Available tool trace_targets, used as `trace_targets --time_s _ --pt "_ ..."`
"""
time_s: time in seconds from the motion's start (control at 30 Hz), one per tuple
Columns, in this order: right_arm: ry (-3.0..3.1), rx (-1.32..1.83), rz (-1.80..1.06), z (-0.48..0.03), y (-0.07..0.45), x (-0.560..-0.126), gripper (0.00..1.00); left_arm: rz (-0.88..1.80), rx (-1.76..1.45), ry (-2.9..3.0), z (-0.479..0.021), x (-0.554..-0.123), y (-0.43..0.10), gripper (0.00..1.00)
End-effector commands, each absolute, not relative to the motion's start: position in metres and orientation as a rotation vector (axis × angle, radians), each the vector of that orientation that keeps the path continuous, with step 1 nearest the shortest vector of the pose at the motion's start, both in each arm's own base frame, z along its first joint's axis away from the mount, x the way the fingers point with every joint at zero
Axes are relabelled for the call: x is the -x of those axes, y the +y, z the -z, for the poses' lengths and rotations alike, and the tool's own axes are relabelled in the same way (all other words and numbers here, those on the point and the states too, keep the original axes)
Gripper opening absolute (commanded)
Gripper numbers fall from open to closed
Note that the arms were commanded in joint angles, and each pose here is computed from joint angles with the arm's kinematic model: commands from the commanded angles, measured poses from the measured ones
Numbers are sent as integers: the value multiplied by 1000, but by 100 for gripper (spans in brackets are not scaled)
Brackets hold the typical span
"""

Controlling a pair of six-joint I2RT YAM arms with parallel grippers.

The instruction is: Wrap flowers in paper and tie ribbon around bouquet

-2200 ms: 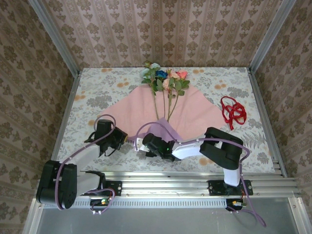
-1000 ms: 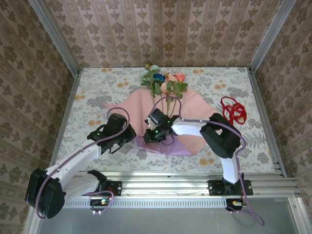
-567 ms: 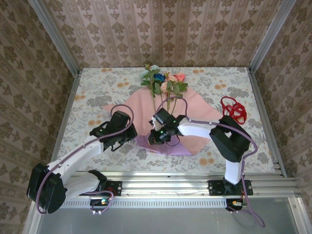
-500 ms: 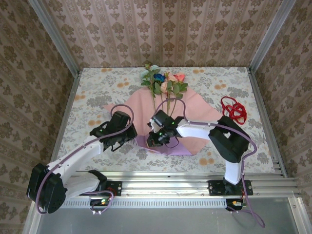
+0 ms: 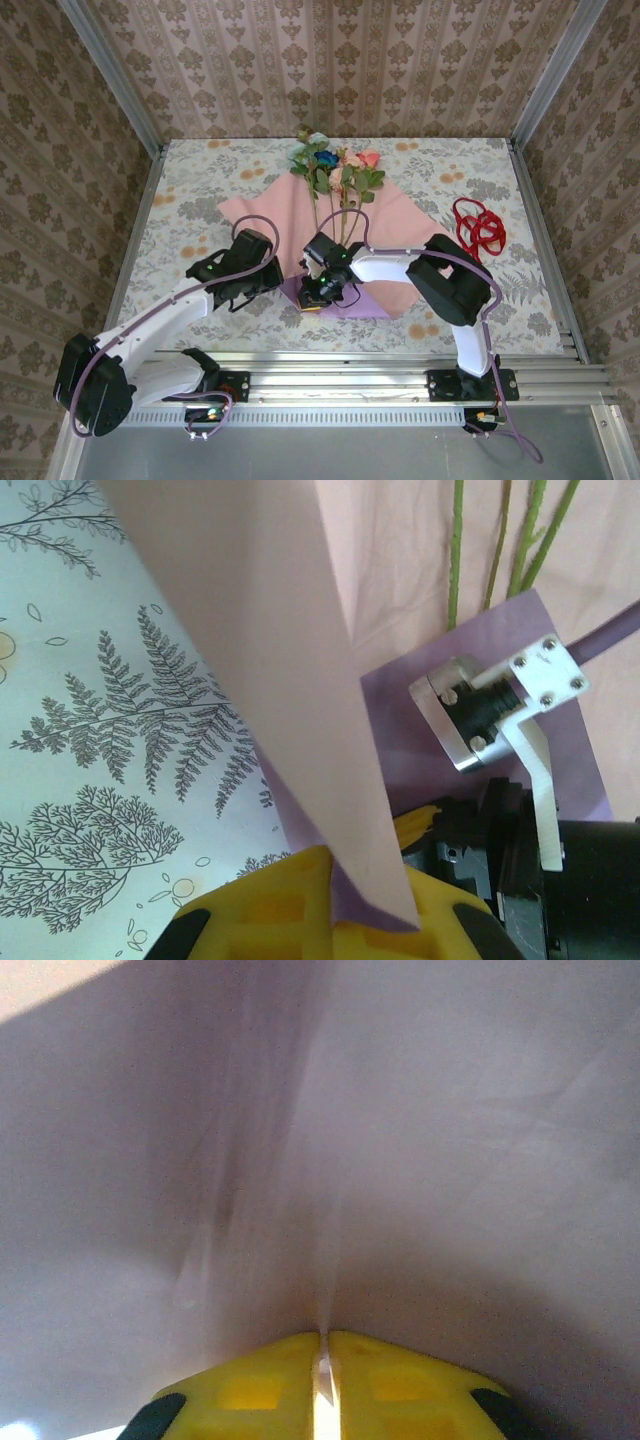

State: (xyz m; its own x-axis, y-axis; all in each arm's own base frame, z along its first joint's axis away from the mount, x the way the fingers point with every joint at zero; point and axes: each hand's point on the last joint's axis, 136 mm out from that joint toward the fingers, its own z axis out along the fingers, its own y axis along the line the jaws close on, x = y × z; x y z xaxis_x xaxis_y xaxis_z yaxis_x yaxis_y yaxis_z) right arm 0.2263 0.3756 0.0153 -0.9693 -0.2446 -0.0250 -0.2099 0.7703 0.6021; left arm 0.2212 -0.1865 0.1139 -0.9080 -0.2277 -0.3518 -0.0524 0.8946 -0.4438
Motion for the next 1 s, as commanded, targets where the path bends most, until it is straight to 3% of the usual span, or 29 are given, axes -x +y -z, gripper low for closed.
trace_targets --time_s 0.0,0.2,0.4,0.63,0.97 --pt "-2942 -305 904 -15 356 -226 20 576 103 2644 -128 -225 -194 0" --pt "-2975 -207 1014 -49 337 -238 23 530 -13 2634 -138 -230 -211 0" --pt "-2941 -28 1065 -36 319 -248 12 451 -212 2613 -149 -230 -239 0" --pt "-2884 131 1168 -17 318 -260 7 398 -446 2615 -144 -227 -281 0" --pt "-2983 403 1141 -47 256 -270 16 407 -556 2620 -122 -233 -319 0"
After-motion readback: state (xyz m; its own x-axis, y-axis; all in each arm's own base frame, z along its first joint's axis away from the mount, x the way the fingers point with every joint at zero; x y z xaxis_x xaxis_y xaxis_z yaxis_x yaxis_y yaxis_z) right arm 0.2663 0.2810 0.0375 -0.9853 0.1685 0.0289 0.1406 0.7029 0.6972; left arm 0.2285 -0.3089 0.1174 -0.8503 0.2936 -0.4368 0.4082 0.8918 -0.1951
